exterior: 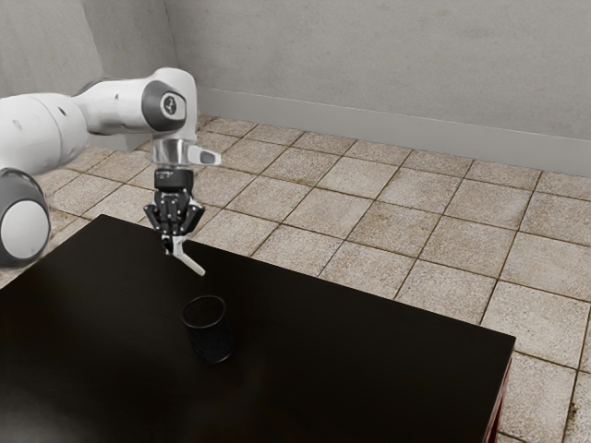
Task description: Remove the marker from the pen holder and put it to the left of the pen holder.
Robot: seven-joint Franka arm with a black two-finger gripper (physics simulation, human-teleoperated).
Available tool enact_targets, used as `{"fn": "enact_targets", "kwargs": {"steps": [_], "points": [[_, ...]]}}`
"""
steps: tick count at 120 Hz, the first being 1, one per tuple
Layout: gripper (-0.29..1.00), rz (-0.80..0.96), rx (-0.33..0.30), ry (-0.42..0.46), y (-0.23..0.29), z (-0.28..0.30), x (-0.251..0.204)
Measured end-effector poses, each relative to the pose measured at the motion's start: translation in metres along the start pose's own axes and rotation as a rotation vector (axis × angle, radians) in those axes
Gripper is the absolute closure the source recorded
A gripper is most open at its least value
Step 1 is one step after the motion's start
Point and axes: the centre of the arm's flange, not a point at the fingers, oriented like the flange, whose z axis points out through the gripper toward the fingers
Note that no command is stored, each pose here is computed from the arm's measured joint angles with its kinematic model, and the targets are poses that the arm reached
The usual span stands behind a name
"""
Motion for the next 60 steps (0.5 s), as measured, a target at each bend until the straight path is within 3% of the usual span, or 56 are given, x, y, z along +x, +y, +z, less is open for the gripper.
{"fn": "enact_targets", "kwargs": {"steps": [17,42,60], "points": [[0.79,0.003,-0.012,0.132,-0.013,0.047,-0.020],[0.77,0.021,-0.001,0.410,-0.015,0.086,-0.021],[0.73,0.004,-0.003,0.498,-0.033,0.095,-0.019]]}}
